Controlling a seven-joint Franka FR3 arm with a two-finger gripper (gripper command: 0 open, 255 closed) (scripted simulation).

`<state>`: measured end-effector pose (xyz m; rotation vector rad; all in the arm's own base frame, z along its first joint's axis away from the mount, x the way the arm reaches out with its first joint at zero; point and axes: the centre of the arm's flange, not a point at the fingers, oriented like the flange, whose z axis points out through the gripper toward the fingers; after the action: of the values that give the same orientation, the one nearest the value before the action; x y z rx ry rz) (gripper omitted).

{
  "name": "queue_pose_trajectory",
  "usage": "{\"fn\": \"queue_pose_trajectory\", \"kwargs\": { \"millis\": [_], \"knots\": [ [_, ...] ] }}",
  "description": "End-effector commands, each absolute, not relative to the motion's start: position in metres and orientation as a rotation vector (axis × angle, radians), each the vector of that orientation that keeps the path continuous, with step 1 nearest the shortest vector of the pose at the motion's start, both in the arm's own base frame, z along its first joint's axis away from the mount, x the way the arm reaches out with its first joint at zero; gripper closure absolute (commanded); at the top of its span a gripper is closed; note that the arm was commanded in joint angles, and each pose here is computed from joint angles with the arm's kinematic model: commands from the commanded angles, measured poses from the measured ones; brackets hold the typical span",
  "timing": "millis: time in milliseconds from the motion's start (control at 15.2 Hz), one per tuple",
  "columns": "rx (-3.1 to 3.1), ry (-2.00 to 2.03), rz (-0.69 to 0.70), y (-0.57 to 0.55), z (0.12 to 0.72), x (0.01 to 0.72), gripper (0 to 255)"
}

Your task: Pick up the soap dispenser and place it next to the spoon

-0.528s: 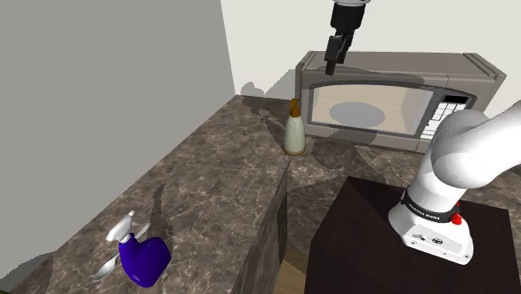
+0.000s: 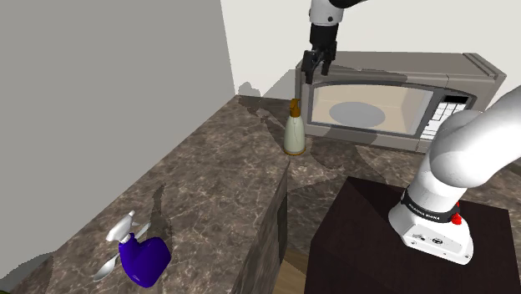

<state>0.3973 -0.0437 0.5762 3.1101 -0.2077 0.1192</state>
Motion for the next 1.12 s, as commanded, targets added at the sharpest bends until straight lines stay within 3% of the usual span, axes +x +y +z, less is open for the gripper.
{"fn": "queue_pose_trajectory", "kwargs": {
  "millis": [0,726,1056],
  "knots": [
    [3.112,-0.315,0.096,-0.051,0.560,0.420,0],
    [3.059,-0.886,-0.037,-0.119,0.465,0.523,0],
    [3.057,-0.896,-0.040,-0.119,0.442,0.524,0]
  ]
}}
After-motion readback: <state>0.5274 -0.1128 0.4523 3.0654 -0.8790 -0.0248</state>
